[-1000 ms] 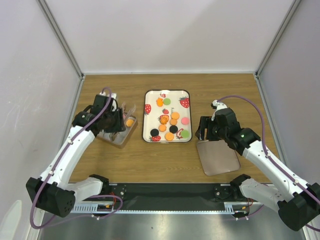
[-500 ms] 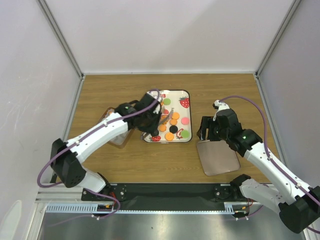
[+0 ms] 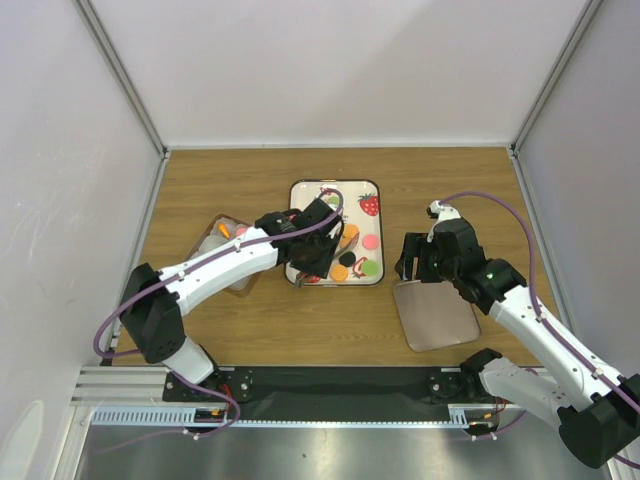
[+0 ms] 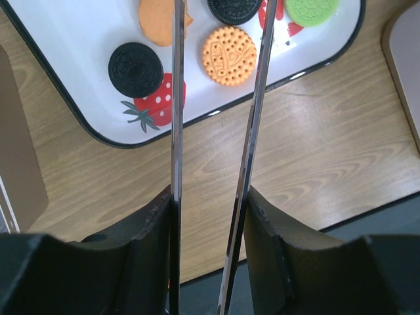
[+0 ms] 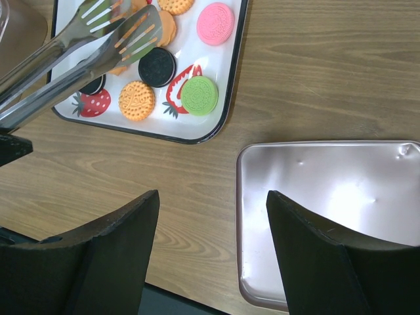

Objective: Pack the cookies

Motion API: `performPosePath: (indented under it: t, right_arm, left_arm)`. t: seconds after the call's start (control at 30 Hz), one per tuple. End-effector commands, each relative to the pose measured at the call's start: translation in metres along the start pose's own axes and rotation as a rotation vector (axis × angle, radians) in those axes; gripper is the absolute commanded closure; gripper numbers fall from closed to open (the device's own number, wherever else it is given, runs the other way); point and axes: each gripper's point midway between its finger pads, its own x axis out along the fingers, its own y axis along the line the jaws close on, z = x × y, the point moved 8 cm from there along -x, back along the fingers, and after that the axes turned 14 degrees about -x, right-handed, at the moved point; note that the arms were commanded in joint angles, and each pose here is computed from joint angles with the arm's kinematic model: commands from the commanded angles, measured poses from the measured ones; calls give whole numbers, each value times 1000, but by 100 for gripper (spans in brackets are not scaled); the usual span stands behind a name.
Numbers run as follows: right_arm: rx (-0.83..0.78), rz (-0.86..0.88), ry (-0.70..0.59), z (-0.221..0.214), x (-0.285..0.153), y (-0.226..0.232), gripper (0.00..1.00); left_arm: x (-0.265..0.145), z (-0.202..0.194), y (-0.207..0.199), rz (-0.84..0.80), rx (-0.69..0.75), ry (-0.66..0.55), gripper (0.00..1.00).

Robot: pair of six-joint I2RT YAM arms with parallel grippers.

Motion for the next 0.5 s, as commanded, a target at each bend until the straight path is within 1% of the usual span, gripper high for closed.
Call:
performPosePath:
  t: [0.0,0.47]
  right_arm:
    - [3,-8,-26,2,-3,-1,27]
    - [3,-7,-30,2,-3,-2,27]
  left_arm:
    - [5,7,-5,0,-23,-40,53]
    - [25,8,-4,41,-10,-23,53]
